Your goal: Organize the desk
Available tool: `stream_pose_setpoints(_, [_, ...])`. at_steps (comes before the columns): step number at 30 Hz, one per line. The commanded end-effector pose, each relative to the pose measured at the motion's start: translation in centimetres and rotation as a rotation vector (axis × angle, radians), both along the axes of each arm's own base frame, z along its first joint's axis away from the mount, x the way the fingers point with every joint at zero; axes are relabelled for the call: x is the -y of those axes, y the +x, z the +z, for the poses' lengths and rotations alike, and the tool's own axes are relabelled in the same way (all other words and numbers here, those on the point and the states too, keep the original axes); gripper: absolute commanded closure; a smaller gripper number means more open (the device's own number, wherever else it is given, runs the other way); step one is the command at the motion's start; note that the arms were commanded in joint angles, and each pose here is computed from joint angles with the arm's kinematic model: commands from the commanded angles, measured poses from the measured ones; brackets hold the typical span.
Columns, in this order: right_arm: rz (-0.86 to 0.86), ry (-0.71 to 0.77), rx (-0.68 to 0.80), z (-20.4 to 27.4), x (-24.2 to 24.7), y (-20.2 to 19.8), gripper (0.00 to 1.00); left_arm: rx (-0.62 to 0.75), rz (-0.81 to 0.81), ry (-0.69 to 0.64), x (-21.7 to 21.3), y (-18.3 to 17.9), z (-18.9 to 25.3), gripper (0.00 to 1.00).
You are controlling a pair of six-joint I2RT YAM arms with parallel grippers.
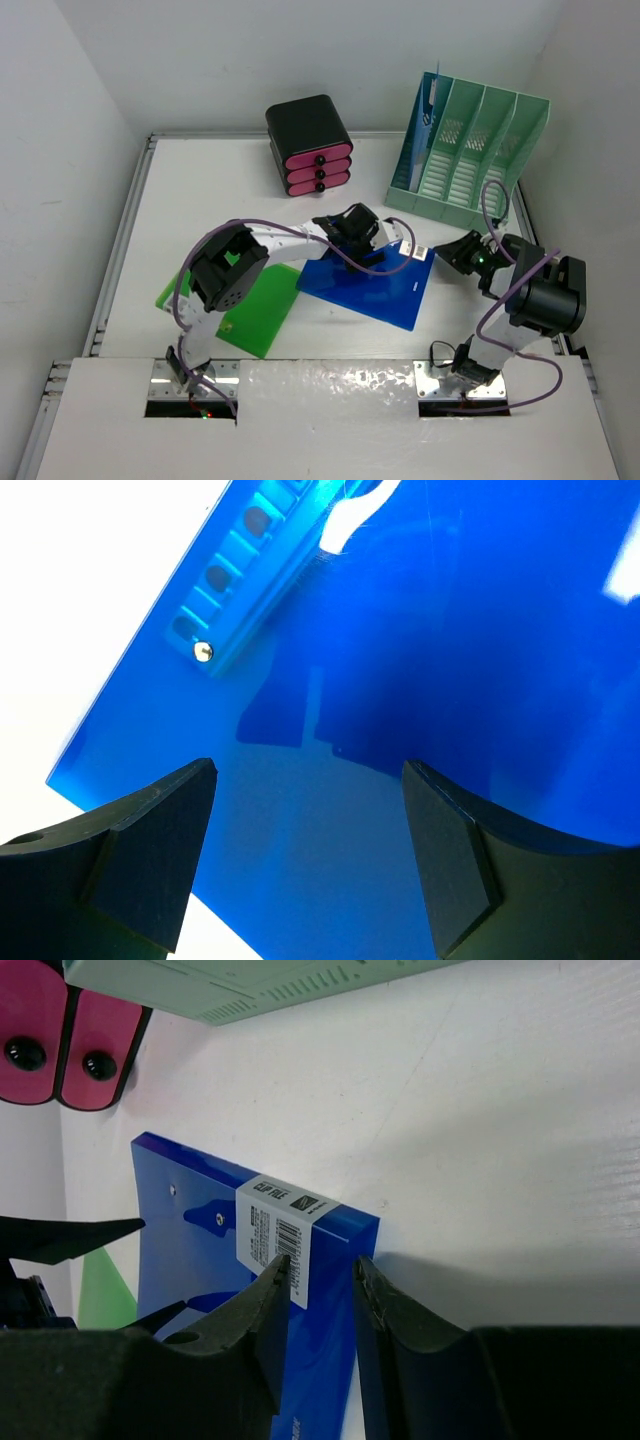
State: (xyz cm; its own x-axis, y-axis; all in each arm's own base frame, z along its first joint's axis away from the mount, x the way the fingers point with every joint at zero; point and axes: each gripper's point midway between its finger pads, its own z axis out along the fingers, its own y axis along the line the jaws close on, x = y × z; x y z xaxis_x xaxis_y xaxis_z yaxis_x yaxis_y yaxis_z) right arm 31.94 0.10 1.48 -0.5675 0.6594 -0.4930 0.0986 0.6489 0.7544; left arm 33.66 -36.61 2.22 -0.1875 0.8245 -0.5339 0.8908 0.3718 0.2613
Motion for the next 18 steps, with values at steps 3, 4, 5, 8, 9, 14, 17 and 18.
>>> stream_pose_setpoints(3, [0.019,-0.015,0.003,-0.5,0.1,0.5,0.69,0.036,0.006,-0.032,1.0,1.2,1.0,0.27])
stream_pose_setpoints(4, [0.018,-0.007,0.003,-0.5,0.1,0.6,0.69,0.035,0.006,-0.030,1.0,1.2,0.9,0.27])
stream_pose_setpoints(5, [0.028,-0.002,0.002,-0.5,-0.2,0.6,0.68,0.035,0.007,-0.029,1.0,1.2,0.8,0.27])
stream_pose_setpoints(8, [0.070,-0.003,-0.018,-1.1,-1.3,0.7,0.66,0.040,0.009,-0.026,1.0,1.4,0.9,0.27])
stream_pose_setpoints(9, [0.084,-0.006,-0.021,-1.2,-1.6,0.7,0.66,0.041,0.010,-0.025,1.0,1.4,0.8,0.27])
stream_pose_setpoints(14, [0.101,-0.003,0.002,-1.1,-2.6,0.4,0.69,0.038,0.009,-0.020,1.1,1.5,0.3,0.27])
stream_pose_setpoints(17, [0.097,0.004,0.025,-0.8,-2.7,0.3,0.71,0.031,0.004,-0.014,1.1,1.4,-0.2,0.27])
stream_pose_setpoints(18, [0.094,0.023,0.030,-0.6,-3.0,0.3,0.71,0.029,0.004,-0.015,1.1,1.4,-0.3,0.27])
